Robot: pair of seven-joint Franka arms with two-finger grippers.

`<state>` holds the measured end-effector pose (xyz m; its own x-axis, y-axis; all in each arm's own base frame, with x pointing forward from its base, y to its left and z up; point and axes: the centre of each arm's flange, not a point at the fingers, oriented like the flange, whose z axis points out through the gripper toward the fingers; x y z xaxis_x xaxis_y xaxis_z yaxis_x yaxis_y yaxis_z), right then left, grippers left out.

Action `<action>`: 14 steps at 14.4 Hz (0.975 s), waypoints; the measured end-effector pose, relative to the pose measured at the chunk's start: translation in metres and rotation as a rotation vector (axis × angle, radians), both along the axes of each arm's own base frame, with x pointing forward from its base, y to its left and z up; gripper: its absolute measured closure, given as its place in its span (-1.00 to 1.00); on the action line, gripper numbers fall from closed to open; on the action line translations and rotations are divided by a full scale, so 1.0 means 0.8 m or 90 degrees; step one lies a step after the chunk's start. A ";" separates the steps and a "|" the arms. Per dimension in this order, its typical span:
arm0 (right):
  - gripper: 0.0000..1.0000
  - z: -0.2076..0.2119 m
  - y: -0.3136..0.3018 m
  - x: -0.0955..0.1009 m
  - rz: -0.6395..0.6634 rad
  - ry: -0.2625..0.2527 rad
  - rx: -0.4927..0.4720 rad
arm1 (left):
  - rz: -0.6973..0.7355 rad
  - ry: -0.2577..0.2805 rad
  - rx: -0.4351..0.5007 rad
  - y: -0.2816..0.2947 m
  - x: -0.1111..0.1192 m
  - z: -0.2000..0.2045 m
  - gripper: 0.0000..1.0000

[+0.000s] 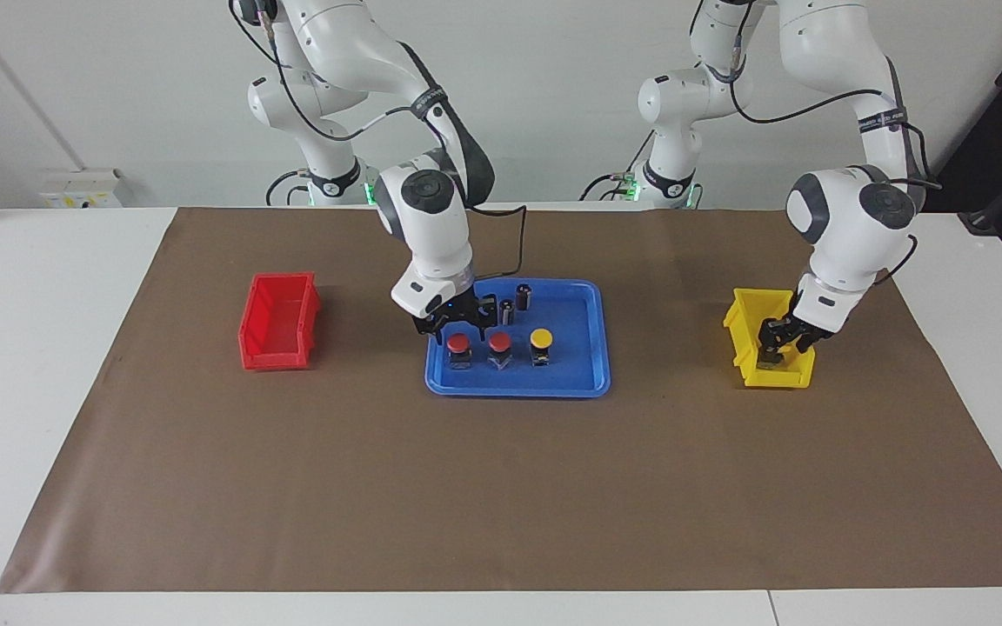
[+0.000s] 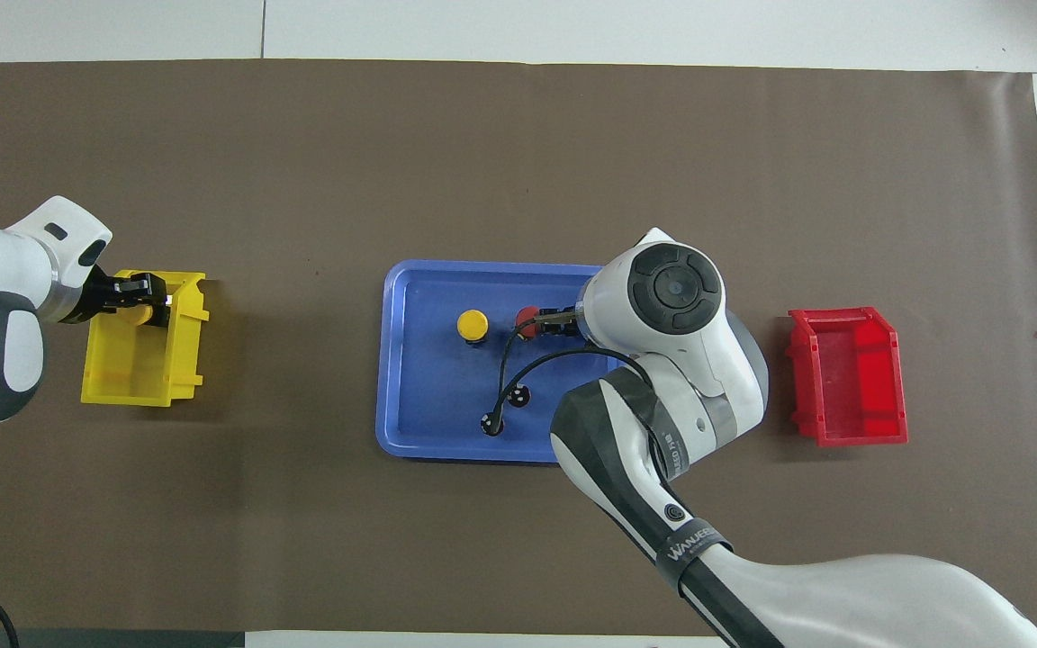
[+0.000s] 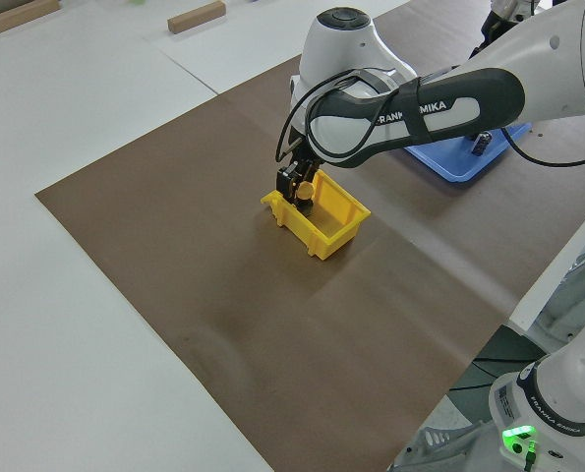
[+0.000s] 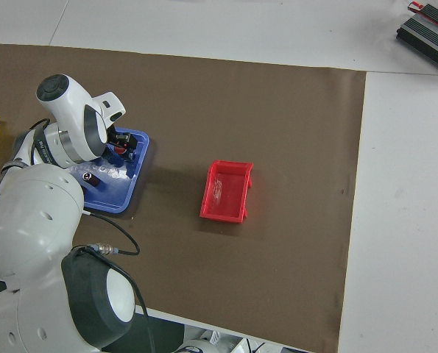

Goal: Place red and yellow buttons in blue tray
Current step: 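Carry the red button into the tray with the right gripper and release, then withdraw the right gripper while the left gripper grasps another yellow button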

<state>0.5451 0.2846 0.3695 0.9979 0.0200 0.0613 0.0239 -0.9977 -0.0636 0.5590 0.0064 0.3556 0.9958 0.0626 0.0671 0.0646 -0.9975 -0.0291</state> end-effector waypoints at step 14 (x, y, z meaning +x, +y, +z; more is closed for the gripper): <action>-1.00 0.302 -0.305 -0.013 -0.107 0.041 -0.069 | 0.035 0.050 0.010 -0.072 -0.010 0.183 0.22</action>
<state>0.5344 0.0409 0.6111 0.9895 -0.1448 0.0045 -0.1448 -0.9883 0.0483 0.5510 -0.0512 0.5016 0.9931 0.1166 -0.0093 0.1159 -0.9919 -0.0511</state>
